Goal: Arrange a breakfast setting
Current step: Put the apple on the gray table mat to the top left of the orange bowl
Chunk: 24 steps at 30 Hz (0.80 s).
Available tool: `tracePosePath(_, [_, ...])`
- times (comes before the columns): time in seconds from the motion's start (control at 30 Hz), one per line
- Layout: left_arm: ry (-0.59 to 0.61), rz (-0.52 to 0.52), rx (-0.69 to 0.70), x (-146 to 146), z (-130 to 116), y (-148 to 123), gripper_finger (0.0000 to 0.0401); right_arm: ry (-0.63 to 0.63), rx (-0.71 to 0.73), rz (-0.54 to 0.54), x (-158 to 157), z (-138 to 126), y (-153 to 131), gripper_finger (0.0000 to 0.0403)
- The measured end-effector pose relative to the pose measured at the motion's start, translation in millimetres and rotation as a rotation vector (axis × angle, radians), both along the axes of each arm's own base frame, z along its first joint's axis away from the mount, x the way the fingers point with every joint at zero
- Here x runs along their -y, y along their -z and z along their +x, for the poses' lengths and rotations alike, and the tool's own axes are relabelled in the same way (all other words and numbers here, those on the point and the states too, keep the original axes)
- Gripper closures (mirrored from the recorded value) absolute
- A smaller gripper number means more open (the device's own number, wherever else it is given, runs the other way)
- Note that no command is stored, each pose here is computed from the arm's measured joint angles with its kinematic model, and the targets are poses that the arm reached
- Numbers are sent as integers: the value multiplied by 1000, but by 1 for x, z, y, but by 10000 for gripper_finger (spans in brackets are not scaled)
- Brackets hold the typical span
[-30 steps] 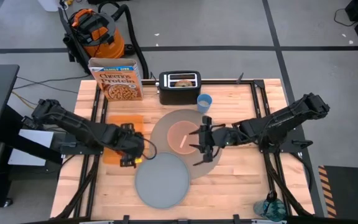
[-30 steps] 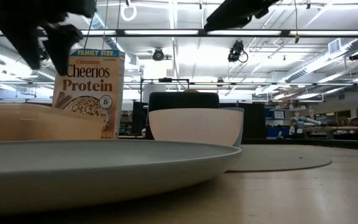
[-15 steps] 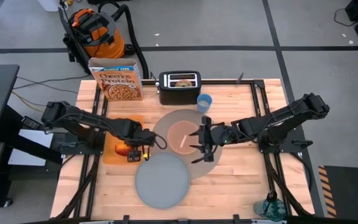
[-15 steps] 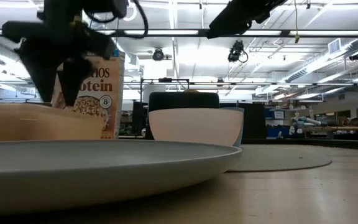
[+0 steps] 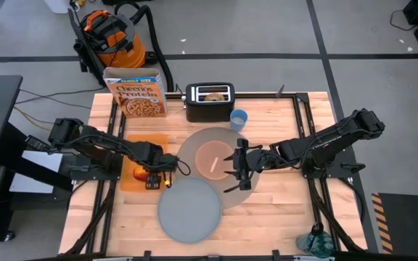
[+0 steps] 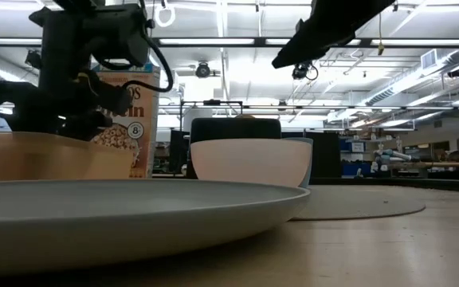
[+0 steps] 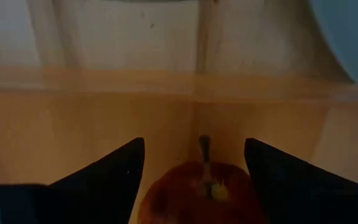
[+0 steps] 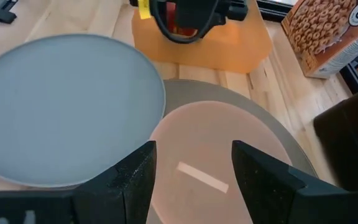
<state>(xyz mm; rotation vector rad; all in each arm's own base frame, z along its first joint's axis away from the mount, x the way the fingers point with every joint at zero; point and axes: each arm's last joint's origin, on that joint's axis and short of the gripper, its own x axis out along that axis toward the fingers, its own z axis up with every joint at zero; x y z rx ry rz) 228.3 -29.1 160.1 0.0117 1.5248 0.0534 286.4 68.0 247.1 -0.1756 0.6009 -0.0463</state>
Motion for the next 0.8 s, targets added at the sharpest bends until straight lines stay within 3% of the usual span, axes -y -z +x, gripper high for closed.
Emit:
tracePosePath(0.4, [-29,-1,-3,-2,-6,12,236,31,4,-4,10,1,3,187])
tracePosePath(0.8, [-99,-20,-63,-2,-12,12,289,25,0,10,13,2,3,187])
